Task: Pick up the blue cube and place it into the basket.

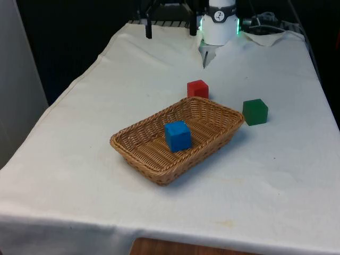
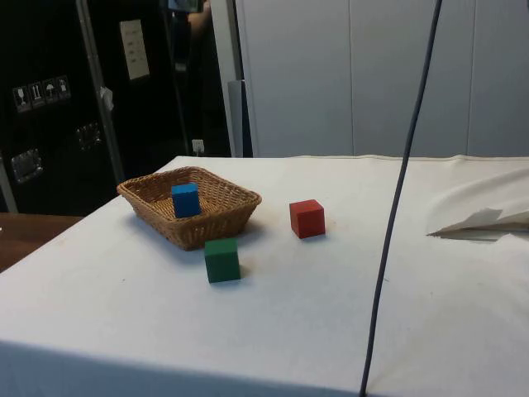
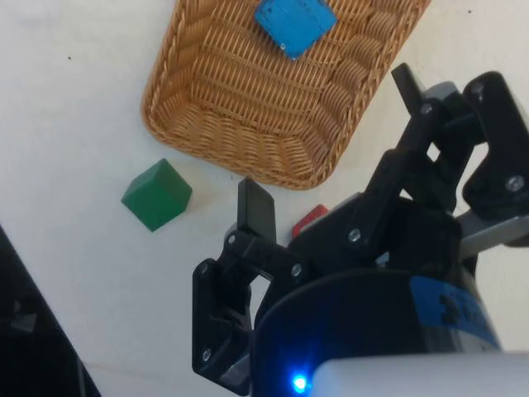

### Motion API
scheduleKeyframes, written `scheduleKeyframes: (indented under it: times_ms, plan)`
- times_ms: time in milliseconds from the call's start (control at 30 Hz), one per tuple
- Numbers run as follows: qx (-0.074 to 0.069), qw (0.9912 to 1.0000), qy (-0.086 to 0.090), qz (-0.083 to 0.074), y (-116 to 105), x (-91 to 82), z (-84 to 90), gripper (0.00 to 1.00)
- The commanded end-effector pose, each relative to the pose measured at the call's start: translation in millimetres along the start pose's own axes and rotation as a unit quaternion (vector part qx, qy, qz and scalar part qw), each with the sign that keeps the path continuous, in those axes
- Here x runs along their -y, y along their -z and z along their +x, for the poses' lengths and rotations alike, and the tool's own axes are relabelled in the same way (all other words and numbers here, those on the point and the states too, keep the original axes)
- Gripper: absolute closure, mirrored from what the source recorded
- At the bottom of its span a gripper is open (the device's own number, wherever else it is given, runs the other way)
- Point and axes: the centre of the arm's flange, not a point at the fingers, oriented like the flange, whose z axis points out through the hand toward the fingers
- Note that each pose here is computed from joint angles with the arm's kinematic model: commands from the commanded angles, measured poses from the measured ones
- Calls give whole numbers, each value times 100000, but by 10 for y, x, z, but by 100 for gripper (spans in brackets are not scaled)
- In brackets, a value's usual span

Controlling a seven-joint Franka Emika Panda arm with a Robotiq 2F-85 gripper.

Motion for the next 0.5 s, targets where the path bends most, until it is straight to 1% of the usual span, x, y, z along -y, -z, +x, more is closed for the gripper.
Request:
scheduleKeyframes:
  times_ms: [0,67,100,133,200,400,433,467]
  plan:
    - [-50,100000,89,-166,56,-2,-24,0]
    - [-305,99999,20,-226,116,-3,-34,0]
    - [-256,100000,-18,-61,60,-2,-10,0]
    - [-420,99999,55,-230,146,1,-41,0]
    - [-816,99996,-28,-348,227,-2,-64,0]
    - [-1427,99988,-186,-484,394,8,-120,0]
    - [-1510,99988,-233,-312,351,7,-91,0]
    - [-1420,99989,-197,-402,415,14,-130,0]
